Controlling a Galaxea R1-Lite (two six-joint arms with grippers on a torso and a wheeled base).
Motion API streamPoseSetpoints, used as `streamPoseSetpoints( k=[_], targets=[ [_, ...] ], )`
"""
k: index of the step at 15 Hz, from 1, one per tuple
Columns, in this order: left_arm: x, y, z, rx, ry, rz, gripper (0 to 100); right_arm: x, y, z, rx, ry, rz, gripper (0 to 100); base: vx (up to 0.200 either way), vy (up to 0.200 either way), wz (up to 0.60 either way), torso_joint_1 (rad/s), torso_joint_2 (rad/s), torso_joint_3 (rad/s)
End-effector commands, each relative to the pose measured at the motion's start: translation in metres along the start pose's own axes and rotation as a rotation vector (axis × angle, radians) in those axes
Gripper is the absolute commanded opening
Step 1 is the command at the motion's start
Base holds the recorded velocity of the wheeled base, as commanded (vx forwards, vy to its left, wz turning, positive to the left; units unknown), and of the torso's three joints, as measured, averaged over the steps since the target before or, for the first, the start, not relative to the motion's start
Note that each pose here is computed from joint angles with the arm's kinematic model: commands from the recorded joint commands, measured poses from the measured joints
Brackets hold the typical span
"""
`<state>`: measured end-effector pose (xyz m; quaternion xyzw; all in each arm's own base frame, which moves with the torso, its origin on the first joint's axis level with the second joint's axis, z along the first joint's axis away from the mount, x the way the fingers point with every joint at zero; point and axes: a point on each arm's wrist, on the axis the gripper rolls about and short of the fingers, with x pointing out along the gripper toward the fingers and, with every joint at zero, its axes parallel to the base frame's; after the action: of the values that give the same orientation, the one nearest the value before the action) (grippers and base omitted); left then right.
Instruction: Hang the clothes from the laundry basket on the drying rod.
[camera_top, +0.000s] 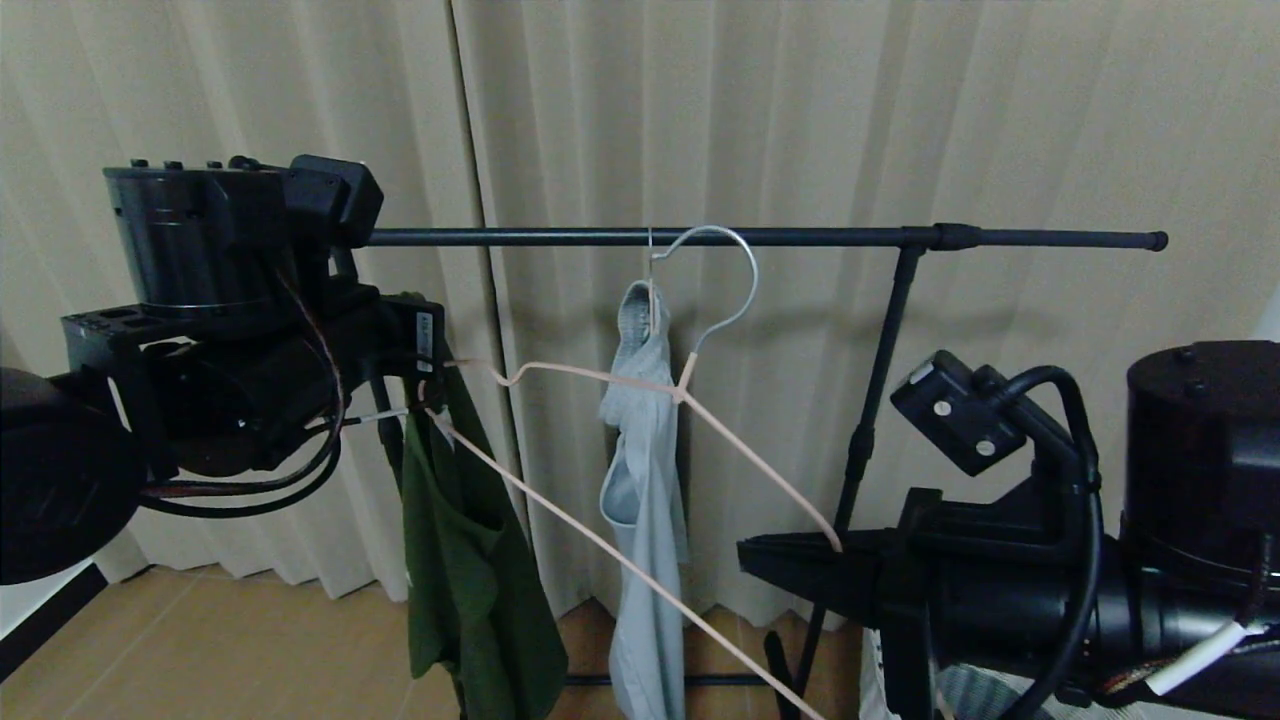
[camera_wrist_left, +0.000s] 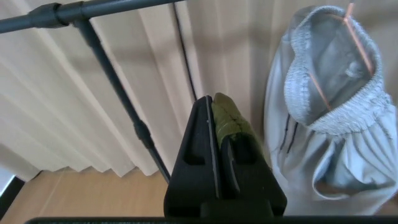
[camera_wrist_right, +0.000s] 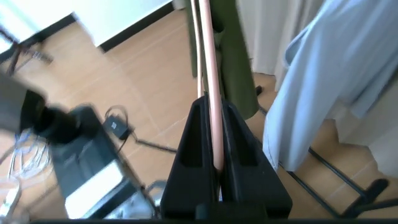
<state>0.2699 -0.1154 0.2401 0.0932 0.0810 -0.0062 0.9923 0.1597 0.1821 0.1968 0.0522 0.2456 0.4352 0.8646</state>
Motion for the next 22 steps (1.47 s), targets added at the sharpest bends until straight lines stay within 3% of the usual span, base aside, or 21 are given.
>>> streamPoseSetpoints(
  k=[1,4,12,16,22],
  targets=[
    [-0.001,0.001,0.001,-0.002,-0.003,0.008,0,0.015,-0.002,0.004,0.024,0.006,-0.03,0,0.0,0.0,0.0,0.0,0.0,0.0],
    [-0.001,0.001,0.0,0.001,0.004,0.057,0,0.03,-0.004,0.01,0.042,-0.005,-0.087,0,0.0,0.0,0.0,0.0,0.0,0.0],
    [-0.009,-0.006,0.002,0.002,-0.008,0.025,0,0.059,0.002,0.024,0.061,-0.018,-0.072,0,0.0,0.0,0.0,0.0,0.0,0.0],
    [-0.009,-0.006,0.005,0.0,-0.017,0.029,0,0.059,0.016,0.016,0.045,0.007,-0.035,0,0.0,0.0,0.0,0.0,0.0,0.0],
    [-0.009,0.001,0.013,-0.007,-0.037,0.048,0,0.058,0.015,0.005,0.045,0.024,-0.032,0,0.0,0.0,0.0,0.0,0.0,0.0]
  ],
)
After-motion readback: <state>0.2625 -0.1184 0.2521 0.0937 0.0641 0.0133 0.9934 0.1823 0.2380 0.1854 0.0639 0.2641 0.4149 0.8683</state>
